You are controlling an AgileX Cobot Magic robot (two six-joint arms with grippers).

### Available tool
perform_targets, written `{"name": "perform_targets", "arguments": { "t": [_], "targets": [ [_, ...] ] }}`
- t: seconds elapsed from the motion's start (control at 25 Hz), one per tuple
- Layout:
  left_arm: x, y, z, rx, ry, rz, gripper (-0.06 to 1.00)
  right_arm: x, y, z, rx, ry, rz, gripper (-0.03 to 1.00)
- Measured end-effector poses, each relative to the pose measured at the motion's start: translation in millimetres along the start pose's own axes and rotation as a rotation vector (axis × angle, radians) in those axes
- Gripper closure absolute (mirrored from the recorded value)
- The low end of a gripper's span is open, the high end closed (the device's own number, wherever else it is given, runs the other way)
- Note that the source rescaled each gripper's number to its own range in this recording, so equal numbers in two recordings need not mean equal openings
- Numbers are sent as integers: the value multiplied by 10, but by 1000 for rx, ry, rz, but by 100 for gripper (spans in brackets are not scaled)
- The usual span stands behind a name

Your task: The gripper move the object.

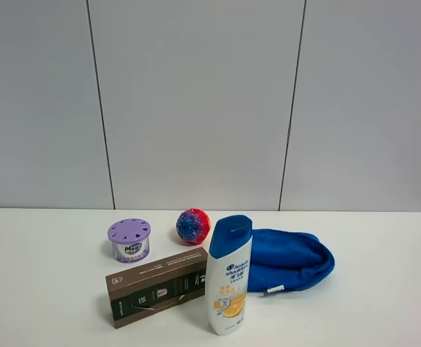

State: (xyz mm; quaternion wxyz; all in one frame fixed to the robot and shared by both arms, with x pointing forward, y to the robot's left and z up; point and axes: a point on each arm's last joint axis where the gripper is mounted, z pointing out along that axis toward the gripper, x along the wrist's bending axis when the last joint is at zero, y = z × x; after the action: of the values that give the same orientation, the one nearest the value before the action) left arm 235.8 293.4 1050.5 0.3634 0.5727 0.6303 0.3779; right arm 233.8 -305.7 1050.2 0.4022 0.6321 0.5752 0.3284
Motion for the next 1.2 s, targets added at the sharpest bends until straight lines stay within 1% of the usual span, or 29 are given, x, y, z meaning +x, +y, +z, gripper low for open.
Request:
{"name": "perform_targets", "arguments": {
  "t": [0.48,0.72,1.2],
  "targets": [
    [0,0,0,0,0,-3,2,0,0,0,0,0,0,-3],
    [0,0,0,0,0,-4,-2,0,0,0,0,0,0,-3],
    [0,0,0,0,0,-4,-2,0,0,0,0,0,0,-3]
  ]
}}
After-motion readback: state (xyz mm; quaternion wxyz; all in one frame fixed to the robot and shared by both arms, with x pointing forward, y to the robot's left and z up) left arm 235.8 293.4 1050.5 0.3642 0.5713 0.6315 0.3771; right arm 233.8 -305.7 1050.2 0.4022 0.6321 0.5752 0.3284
